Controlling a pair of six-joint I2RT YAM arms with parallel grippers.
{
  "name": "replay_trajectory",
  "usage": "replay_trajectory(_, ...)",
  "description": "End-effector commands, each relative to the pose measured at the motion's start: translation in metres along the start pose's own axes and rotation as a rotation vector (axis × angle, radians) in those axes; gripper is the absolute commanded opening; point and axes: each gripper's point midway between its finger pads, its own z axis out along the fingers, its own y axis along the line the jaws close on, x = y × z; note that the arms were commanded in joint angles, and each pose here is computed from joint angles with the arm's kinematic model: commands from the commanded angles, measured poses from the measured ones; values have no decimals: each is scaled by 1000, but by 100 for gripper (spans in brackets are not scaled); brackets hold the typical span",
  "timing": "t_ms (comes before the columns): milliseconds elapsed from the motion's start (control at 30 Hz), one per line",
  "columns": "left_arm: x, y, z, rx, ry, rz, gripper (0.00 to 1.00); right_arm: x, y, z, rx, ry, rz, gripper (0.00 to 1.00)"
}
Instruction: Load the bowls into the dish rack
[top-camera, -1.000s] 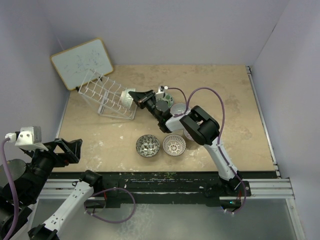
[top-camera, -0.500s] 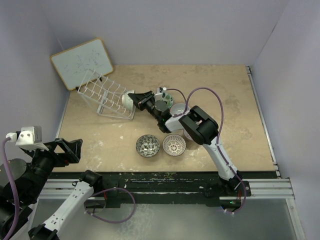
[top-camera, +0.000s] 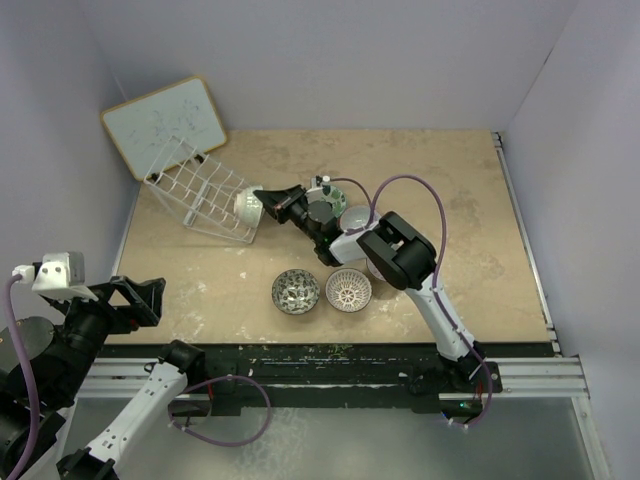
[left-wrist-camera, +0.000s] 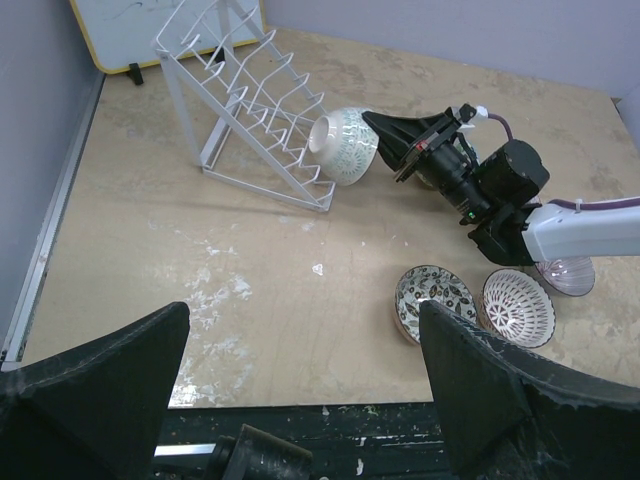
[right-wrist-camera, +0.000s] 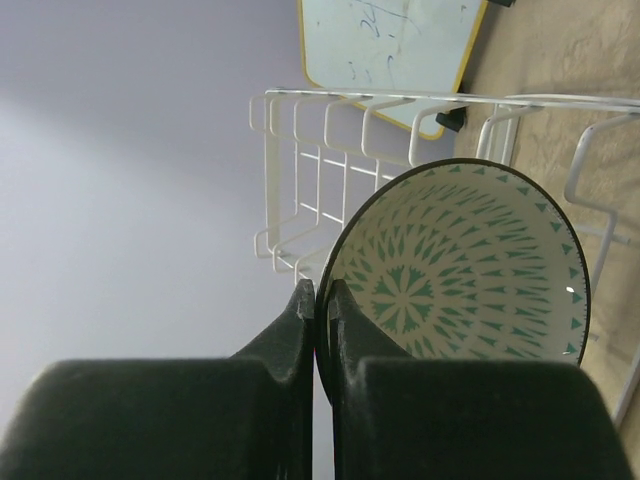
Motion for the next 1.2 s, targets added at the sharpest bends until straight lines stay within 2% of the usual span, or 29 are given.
replay_trajectory(0, -11, -4, 2, 14, -37, 10, 99, 4, 57, 5, -176, 14, 46, 0)
replay_trajectory(400, -13, -6, 1, 22, -44, 3, 99, 7, 106, -15, -305, -110, 140, 0)
replay_trajectory(567, -14, -6, -2, 26, -44, 5, 99, 12, 102, -22, -317, -171, 194, 0)
replay_trajectory(733, -14, -5, -6, 27, -41, 6, 99, 20, 93, -20, -328, -180, 226, 0)
replay_trajectory(900, -13, -2, -9, 22, -48, 4, 99, 10, 92, -30, -356, -231, 255, 0)
replay_trajectory(1167, -13, -5, -8, 34, -43, 4, 99, 15, 98, -39, -330, -268, 234, 0)
